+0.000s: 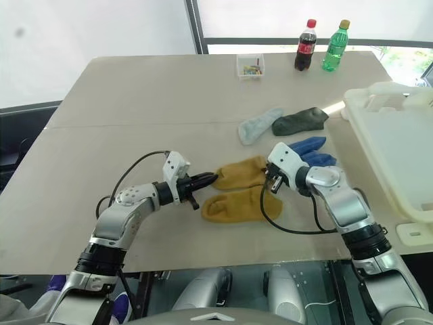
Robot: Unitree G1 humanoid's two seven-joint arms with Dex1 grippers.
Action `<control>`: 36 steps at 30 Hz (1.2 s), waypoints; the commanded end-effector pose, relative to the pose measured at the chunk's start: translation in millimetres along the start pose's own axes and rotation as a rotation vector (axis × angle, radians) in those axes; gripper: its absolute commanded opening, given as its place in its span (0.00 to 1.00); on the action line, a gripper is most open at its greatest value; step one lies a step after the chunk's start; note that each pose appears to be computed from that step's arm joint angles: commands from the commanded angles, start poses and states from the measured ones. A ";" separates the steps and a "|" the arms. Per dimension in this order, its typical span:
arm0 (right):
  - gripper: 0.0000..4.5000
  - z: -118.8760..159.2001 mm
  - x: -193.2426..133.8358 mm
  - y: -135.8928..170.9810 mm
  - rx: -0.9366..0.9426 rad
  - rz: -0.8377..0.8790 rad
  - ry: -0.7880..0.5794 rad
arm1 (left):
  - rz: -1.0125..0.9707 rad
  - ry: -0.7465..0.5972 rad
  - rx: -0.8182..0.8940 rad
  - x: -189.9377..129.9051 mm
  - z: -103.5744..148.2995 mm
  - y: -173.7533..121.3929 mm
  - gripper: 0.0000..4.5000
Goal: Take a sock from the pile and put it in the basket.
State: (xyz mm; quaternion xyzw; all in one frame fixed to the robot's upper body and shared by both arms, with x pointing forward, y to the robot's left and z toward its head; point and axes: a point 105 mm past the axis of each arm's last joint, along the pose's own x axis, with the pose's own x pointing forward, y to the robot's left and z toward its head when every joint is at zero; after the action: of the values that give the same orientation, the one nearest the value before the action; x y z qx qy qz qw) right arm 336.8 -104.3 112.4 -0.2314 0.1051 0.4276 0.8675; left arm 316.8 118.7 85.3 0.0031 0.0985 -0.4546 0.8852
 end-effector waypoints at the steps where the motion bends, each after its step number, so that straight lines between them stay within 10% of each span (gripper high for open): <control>1: 0.00 46.5 -24.0 2.2 -0.038 0.041 -0.162 | -0.190 -0.202 -0.022 -14.1 45.5 -26.2 0.01; 13: 0.00 77.7 -61.4 43.2 0.075 0.209 -0.262 | -0.395 -0.146 -0.152 -49.2 53.8 -49.0 0.01; 23: 0.00 -4.0 -47.0 48.9 0.082 0.132 0.059 | -0.365 0.056 -0.242 -60.1 18.8 -49.1 0.01; 36: 0.00 -4.9 -45.9 58.8 0.055 0.143 0.047 | -0.231 0.095 -0.167 -56.7 8.5 -32.3 0.01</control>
State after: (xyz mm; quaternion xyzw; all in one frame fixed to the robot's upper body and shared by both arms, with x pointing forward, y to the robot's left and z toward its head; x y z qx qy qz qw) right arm 262.7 -111.1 96.9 -0.1930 0.1815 0.4809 0.8358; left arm 258.4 143.1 104.5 -0.0773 0.1886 -0.5453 0.8131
